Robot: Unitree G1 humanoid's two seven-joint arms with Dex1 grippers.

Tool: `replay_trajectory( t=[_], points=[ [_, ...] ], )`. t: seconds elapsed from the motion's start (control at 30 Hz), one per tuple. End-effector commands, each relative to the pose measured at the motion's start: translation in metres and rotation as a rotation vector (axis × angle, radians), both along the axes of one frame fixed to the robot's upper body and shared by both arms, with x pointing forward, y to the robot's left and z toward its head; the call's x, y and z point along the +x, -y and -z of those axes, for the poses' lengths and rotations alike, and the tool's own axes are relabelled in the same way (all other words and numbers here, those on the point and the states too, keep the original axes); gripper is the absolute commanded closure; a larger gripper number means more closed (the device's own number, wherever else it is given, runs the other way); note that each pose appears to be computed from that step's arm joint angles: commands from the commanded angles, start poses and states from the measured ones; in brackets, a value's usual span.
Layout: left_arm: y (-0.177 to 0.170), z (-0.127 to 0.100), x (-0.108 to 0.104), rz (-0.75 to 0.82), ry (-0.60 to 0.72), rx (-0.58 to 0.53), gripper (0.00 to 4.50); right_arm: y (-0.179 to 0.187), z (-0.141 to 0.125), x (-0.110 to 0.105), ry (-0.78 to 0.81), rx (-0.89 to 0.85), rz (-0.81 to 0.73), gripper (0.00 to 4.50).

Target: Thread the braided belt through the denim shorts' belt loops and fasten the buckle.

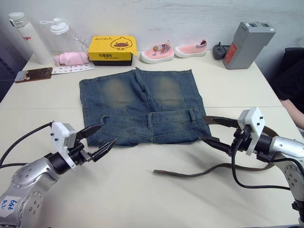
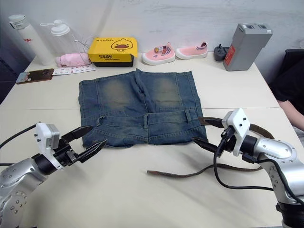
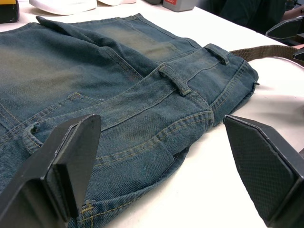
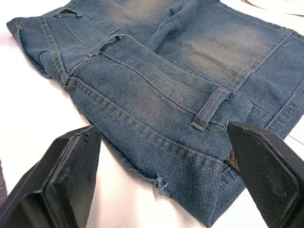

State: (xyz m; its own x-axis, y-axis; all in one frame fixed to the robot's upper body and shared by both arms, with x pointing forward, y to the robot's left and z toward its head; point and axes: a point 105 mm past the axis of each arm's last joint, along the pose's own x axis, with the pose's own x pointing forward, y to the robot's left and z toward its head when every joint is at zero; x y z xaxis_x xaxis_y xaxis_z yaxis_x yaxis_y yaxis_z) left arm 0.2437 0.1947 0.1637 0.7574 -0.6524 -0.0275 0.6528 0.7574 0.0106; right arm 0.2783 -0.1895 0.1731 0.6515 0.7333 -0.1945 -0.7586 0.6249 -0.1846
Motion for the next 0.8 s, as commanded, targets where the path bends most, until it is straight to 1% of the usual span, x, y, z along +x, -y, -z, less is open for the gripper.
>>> replay_trajectory(
  t=[0.03, 0.13, 0.53, 0.63, 0.73, 0.8],
  points=[
    [0.005, -0.009, -0.003, 0.031, 0.021, 0.008, 0.0, -0.003, -0.008, -0.002, 0.038, 0.012, -0.021, 0.03],
    [0.005, -0.012, -0.004, 0.035, 0.032, 0.006, 0.0, -0.004, -0.007, -0.003, 0.035, 0.012, -0.031, 0.03],
    [0.005, -0.012, -0.005, 0.037, 0.028, 0.012, 0.0, -0.004, -0.006, -0.005, 0.033, 0.015, -0.034, 0.03],
    [0.006, -0.01, -0.006, 0.049, 0.02, 0.017, 0.0, -0.007, -0.005, -0.01, 0.013, 0.01, -0.063, 0.03],
    [0.01, -0.007, -0.011, 0.105, -0.005, 0.033, 0.0, -0.023, -0.007, -0.029, -0.07, 0.036, -0.209, 0.03],
    [0.016, 0.001, -0.018, 0.172, -0.039, 0.079, 0.0, -0.035, 0.001, -0.044, -0.134, -0.028, -0.317, 0.03]
  ],
)
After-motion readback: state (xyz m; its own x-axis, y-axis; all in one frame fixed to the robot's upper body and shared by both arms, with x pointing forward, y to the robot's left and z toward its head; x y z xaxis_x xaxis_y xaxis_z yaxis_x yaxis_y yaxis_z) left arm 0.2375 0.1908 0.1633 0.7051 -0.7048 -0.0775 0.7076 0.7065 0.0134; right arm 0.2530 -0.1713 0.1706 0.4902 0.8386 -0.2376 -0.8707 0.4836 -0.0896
